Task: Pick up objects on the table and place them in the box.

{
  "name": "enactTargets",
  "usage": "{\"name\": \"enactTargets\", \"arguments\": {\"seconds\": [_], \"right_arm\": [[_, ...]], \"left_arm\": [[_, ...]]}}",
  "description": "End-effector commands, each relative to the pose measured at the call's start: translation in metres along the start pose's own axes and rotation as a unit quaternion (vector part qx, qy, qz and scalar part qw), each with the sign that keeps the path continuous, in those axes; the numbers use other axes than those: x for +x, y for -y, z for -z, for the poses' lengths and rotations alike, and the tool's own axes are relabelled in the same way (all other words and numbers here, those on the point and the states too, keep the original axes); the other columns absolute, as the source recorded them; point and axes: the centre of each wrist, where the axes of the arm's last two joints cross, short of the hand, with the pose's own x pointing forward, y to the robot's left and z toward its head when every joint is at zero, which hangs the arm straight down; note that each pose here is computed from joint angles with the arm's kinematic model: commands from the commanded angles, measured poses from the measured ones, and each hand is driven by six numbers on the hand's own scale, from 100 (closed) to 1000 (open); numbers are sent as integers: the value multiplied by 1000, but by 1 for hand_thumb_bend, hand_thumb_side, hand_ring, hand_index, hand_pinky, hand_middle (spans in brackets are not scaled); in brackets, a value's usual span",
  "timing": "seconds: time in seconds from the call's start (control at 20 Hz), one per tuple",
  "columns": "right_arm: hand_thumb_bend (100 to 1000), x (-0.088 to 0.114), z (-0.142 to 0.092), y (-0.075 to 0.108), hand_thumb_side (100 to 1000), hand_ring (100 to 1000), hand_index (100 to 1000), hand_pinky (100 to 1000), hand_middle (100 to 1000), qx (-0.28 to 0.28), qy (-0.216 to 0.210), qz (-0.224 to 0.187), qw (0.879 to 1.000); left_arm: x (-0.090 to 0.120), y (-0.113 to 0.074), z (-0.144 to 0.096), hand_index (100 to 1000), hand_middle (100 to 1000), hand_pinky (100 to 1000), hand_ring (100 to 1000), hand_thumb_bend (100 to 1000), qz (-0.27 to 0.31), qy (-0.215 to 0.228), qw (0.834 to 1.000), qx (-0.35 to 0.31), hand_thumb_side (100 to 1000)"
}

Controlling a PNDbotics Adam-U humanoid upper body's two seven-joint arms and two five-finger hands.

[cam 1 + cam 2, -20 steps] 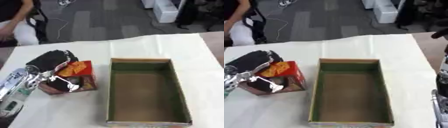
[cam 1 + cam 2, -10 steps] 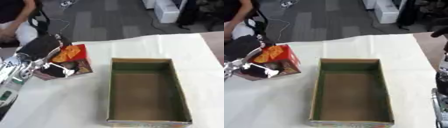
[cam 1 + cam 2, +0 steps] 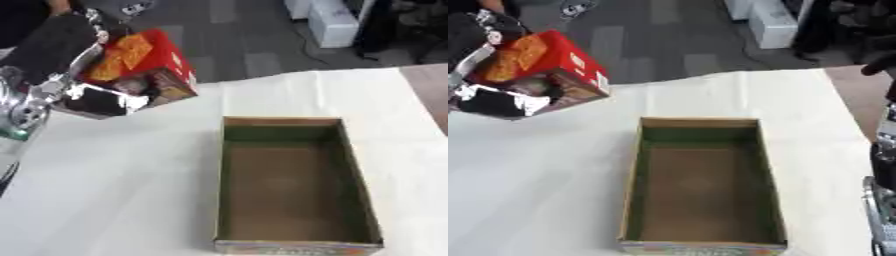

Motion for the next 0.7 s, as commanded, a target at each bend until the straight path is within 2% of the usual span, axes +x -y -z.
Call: {"name": "enactTargets", "arguments": {"seconds": [0.05, 0.4, 0.7], "right_arm": [[100, 2, 4, 3, 872, 613, 803, 413, 707, -6, 6, -1, 1000], [100, 2, 5, 2, 871, 615, 804, 416, 709, -8, 7, 1, 1000], [100, 3, 6, 1, 871, 615, 804, 416, 708, -9, 9, 3, 1000]], "left_arm": [[14, -13, 4, 241, 101, 100, 100, 100, -25, 43, 999, 12, 100], [39, -9, 16, 236, 100, 100, 100, 100, -79, 97, 992, -3, 100], [66, 4, 32, 248, 100, 100, 100, 100, -99, 162, 981, -39, 100]]}}
